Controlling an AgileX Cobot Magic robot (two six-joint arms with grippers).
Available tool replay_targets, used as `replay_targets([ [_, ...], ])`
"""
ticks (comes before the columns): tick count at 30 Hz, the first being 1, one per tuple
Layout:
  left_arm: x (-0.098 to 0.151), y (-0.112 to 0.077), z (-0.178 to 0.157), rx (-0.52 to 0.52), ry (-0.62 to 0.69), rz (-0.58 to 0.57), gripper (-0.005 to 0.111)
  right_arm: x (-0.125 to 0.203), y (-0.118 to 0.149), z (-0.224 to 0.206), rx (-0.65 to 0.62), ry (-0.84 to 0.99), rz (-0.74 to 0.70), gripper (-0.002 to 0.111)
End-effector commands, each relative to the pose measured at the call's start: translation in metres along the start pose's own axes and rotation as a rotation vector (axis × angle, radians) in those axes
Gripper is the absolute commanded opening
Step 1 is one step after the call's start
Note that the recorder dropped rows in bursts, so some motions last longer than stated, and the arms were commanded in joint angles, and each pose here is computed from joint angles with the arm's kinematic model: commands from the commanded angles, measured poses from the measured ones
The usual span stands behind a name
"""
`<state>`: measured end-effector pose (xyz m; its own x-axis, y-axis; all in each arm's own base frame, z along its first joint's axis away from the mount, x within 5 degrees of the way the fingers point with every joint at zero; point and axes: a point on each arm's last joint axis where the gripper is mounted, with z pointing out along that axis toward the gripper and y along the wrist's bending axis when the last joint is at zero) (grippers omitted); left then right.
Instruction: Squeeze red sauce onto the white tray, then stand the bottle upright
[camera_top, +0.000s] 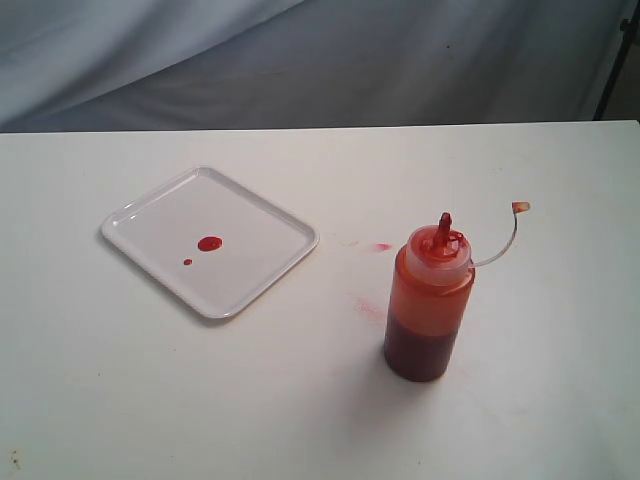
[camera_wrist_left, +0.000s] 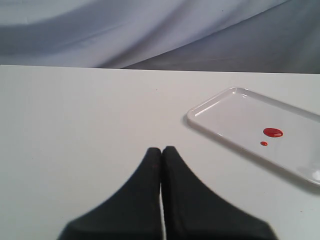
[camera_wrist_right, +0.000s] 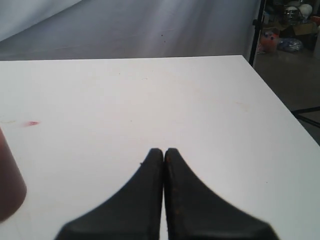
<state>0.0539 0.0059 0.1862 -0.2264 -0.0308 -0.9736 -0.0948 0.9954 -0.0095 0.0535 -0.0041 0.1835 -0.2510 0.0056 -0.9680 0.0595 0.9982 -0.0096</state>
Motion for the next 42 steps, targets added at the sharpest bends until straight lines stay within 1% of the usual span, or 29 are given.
replay_targets([
  [1, 0.0014, -0.0001, 0.0003, 0.000, -0.004, -0.008, 0.000, 0.0010, -0.0006, 0.0002, 0.011, 0.000, 0.006, 0.000],
  [6, 0.0014, -0.0001, 0.0003, 0.000, -0.004, -0.008, 0.000, 0.0011, -0.0020, 0.0001, 0.037, 0.001, 0.013, 0.000],
  [18, 0.0014, -0.0002, 0.0003, 0.002, -0.004, -0.008, 0.000, 0.0011, -0.0020, 0.0001, 0.037, 0.001, 0.013, 0.000],
  [25, 0.0014, -0.0029, 0.0002, 0.051, -0.003, 0.004, 0.000, 0.0011, -0.0020, 0.0001, 0.037, 0.001, 0.013, 0.000],
  [42, 0.0014, -0.0029, 0.0002, 0.051, -0.003, 0.004, 0.000, 0.0011, -0.0019, 0.0001, 0.036, 0.001, 0.012, 0.000],
])
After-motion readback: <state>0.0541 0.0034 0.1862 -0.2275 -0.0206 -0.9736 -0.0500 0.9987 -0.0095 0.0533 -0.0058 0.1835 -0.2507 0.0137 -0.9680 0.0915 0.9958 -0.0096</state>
